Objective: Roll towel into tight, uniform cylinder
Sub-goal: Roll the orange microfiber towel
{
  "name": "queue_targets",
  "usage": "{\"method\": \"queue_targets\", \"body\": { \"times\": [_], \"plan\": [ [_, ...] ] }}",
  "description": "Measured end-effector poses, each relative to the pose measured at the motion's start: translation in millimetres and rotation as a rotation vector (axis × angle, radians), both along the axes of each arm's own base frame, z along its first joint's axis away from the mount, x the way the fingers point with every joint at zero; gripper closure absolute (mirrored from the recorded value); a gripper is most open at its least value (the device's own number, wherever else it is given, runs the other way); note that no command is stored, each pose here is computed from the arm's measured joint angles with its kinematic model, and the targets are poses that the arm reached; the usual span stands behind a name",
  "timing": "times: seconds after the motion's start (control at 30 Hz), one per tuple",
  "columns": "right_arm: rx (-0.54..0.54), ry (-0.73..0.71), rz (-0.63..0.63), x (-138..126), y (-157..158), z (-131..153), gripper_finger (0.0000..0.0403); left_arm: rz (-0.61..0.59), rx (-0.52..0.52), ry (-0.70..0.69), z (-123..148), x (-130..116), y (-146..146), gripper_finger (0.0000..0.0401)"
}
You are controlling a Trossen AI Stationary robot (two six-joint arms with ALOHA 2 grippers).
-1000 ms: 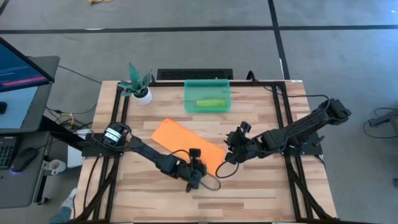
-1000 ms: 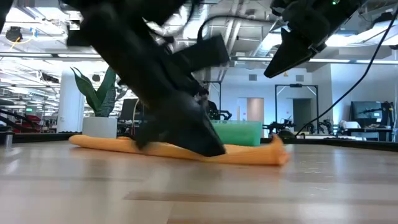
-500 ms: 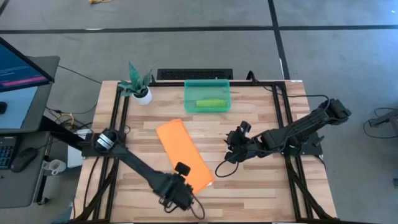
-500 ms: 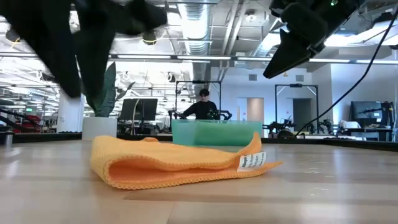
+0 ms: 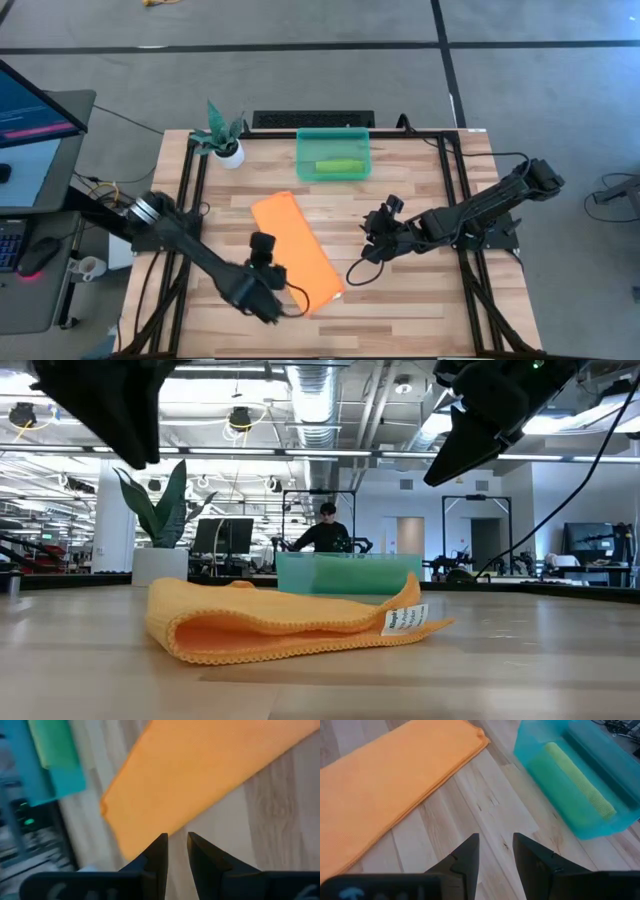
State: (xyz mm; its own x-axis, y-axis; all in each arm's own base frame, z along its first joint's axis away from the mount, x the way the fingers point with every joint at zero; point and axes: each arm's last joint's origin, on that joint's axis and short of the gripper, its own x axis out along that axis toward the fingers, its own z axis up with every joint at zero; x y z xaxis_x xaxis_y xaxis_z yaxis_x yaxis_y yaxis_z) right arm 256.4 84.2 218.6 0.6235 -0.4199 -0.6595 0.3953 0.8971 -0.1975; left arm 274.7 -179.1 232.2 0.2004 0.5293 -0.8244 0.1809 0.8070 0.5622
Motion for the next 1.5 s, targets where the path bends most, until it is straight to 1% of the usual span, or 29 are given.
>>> {"method": "queue_targets", "body": {
  "times": [0.1,0.27,0.4,0.47,0.57,0.6,0.73,0.83,0.9,1.0,1.1,1.17,1.27,1.4,1.5],
  "plan": [
    [0.000,0.002,0.001,0,0,0,0.0262,0.030,-0.079,-0.084,-3,-17,25,0.0335],
    [0.001,-0.002,0.000,0,0,0,0.0264,0.109,-0.212,-0.376,-8,-37,69,0.0335],
    [0.001,-0.011,-0.002,1,0,1,0.0264,0.206,-0.288,-0.662,-19,-38,101,0.0335],
    [0.003,-0.020,-0.003,1,0,1,0.0265,0.222,-0.312,-0.732,-29,-35,114,0.0335],
    [0.003,-0.023,-0.003,2,0,1,0.0266,0.256,-0.366,-0.792,-45,-28,133,0.0335],
    [0.004,-0.025,-0.003,2,0,1,0.0266,0.274,-0.369,-0.786,-50,-26,139,0.0335],
    [0.005,-0.028,-0.003,2,0,2,0.0264,0.381,-0.321,-0.719,-72,-16,162,0.0335],
    [0.005,-0.027,-0.002,2,0,2,0.0265,0.422,-0.343,-0.654,-86,-7,174,0.0335],
    [0.005,-0.026,-0.002,2,0,1,0.0266,0.428,-0.366,-0.605,-94,0,178,0.0335],
    [0.006,-0.029,-0.002,2,1,2,0.0266,0.444,-0.370,-0.523,-105,6,181,0.0335],
    [0.006,-0.030,-0.002,2,1,2,0.0264,0.442,-0.372,-0.491,-111,13,180,0.0335],
    [0.006,-0.031,-0.002,2,1,2,0.0265,0.414,-0.376,-0.484,-113,21,178,0.0335],
    [0.012,-0.036,-0.006,3,1,2,0.0266,0.323,-0.406,-0.474,-116,32,173,0.0335],
    [0.031,-0.041,-0.010,2,2,2,0.0264,0.234,-0.462,-0.519,-119,49,164,0.0335],
    [0.049,-0.042,-0.005,2,4,2,0.0265,0.182,-0.479,-0.533,-121,58,159,0.0335]
  ]
}}
